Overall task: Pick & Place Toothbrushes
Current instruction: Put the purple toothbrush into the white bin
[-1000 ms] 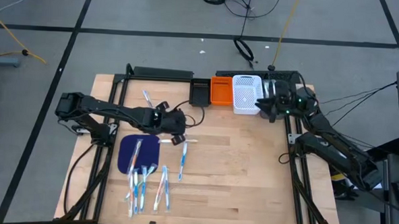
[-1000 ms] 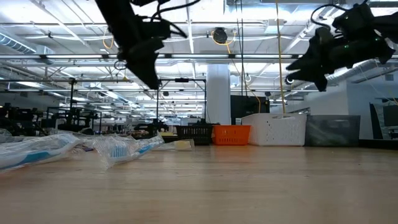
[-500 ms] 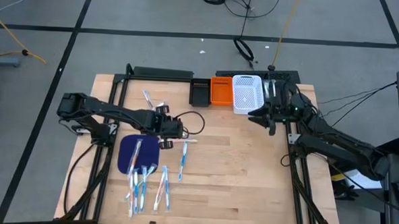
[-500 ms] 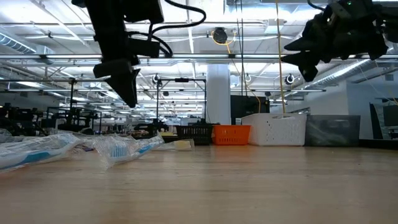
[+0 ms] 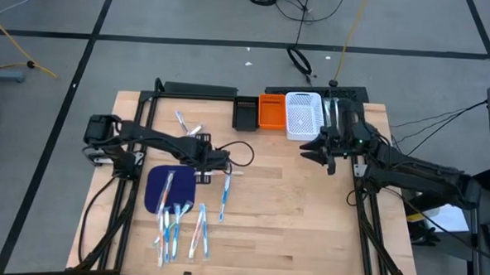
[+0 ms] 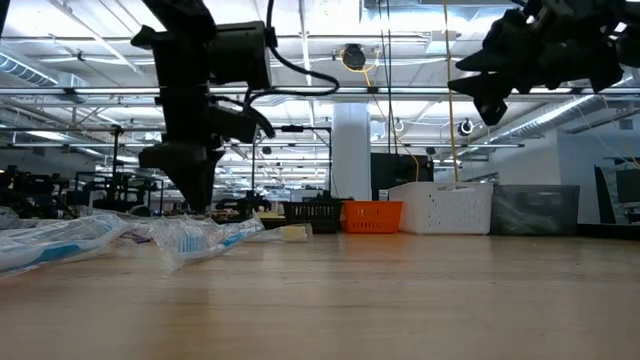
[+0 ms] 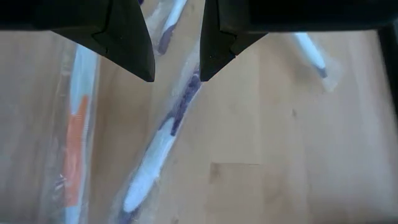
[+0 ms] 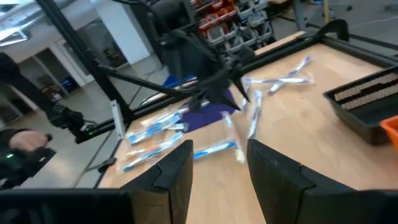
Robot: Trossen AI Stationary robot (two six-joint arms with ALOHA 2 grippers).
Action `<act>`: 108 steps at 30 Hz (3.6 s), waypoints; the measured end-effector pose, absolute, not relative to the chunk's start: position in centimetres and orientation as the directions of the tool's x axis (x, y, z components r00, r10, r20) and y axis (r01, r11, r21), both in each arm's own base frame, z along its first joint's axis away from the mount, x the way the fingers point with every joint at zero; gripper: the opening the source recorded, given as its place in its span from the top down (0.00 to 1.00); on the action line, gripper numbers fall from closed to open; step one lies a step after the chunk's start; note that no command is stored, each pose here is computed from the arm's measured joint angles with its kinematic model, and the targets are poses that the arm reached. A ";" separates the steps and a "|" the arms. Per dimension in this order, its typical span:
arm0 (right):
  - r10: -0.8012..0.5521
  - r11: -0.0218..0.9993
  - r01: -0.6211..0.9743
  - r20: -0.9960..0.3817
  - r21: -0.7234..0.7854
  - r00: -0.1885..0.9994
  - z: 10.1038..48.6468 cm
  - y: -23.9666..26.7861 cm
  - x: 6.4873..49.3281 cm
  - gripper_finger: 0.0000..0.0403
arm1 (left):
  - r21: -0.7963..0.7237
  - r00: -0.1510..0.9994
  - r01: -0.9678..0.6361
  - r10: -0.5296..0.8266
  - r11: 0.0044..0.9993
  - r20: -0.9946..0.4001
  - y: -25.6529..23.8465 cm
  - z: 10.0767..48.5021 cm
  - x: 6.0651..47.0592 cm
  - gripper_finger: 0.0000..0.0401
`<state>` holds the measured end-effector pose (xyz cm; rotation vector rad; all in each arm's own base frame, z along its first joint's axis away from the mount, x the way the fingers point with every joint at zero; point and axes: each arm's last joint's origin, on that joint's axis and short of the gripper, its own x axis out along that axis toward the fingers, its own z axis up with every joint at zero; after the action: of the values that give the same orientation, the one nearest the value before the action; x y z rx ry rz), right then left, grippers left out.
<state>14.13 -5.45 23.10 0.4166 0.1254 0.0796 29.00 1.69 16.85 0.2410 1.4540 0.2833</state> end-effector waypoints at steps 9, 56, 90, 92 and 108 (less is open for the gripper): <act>0.093 0.918 -0.040 -0.118 0.394 0.989 22.9 -4.8 14.7 0.65 | 0.333 0.066 -0.005 0.332 0.943 -0.941 2.9 16.0 29.3 0.68; 0.093 0.948 -0.073 -0.049 0.309 0.994 22.4 -4.5 18.1 0.65 | 0.027 0.766 -0.224 0.193 0.974 -0.614 3.2 25.1 31.8 1.00; 0.005 0.987 -0.044 0.245 0.155 0.970 23.8 -4.4 20.2 0.65 | -0.129 0.982 -0.185 0.180 0.974 -0.052 3.5 25.5 37.7 1.00; -0.027 0.987 -0.013 0.240 0.162 0.970 23.7 -4.4 20.2 0.65 | -0.132 0.983 -0.182 0.179 0.974 -0.032 3.5 25.5 37.9 1.00; -0.032 0.985 -0.004 0.209 0.170 0.977 23.8 -5.0 22.5 0.66 | -0.159 0.982 -0.186 0.187 0.970 -0.012 3.6 24.5 38.8 1.00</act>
<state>22.51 -5.05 23.82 0.1707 -0.2128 -0.0140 38.81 3.61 24.45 -0.1603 -0.0026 0.1882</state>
